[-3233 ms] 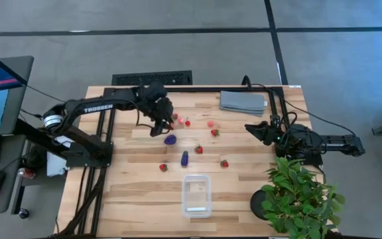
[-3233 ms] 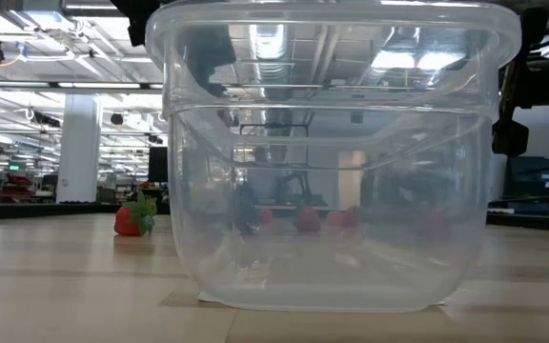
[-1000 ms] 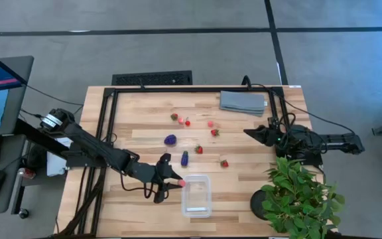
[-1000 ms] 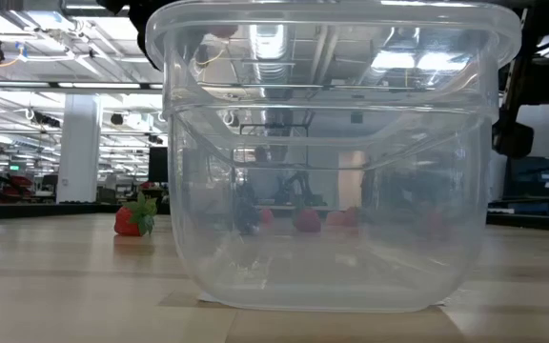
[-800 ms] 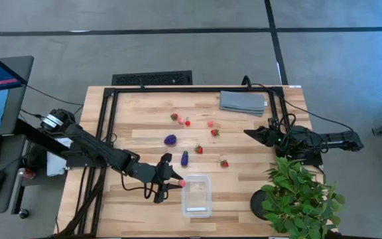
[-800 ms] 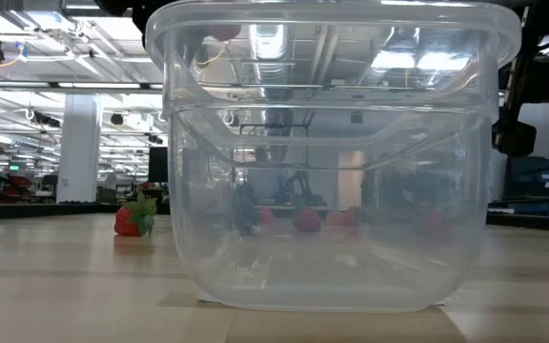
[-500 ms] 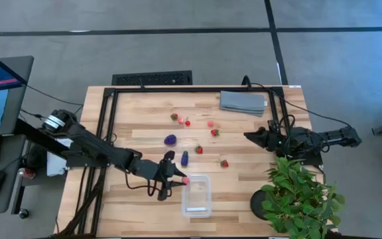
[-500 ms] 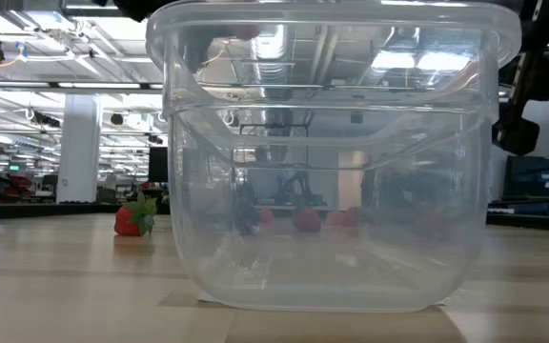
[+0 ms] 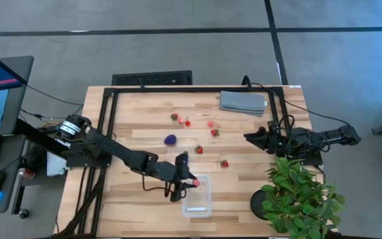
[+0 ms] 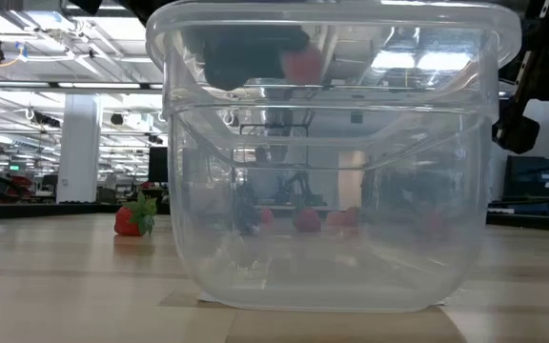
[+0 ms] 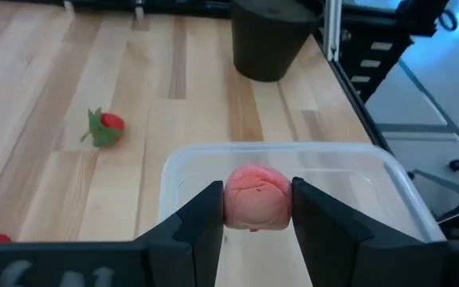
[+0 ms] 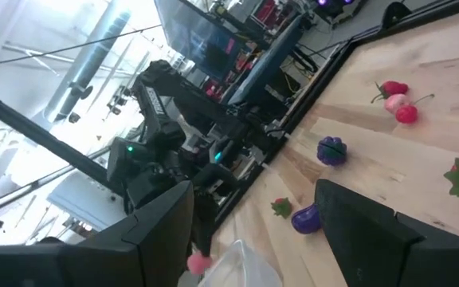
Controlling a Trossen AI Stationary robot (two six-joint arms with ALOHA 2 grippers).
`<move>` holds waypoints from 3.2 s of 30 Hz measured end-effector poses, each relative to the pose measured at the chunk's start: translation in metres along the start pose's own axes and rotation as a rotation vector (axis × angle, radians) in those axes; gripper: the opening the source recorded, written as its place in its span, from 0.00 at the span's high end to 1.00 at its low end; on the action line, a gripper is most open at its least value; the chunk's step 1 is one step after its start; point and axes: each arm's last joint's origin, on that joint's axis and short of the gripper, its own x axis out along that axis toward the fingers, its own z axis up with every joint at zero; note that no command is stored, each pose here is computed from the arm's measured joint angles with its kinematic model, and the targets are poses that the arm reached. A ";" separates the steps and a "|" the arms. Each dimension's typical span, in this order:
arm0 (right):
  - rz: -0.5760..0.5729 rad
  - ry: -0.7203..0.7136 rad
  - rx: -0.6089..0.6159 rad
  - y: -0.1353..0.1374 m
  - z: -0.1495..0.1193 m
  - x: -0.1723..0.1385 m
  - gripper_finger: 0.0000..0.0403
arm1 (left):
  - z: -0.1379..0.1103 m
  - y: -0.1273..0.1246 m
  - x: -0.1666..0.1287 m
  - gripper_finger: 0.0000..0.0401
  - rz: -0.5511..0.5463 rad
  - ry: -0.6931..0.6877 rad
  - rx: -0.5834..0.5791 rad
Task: Pick and placing Produce into tupperware
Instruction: Put the pink peach into the transparent bin, then put the red strawberry into the transparent bin
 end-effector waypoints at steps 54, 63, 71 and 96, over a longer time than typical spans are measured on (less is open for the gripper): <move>0.019 0.090 -0.153 -0.001 -0.005 0.002 0.29 | 0.045 0.035 -0.125 0.56 0.136 0.128 -0.199; -0.179 0.324 -0.132 -0.016 -0.028 0.014 0.29 | 0.020 0.053 -0.158 0.56 0.377 0.316 -0.011; -0.319 0.355 -0.203 -0.006 -0.025 0.032 0.29 | -0.007 0.065 -0.177 0.56 0.454 0.360 -0.020; -0.469 0.669 -0.516 0.008 -0.057 0.072 0.29 | -0.040 0.078 -0.226 0.56 0.627 0.035 -0.241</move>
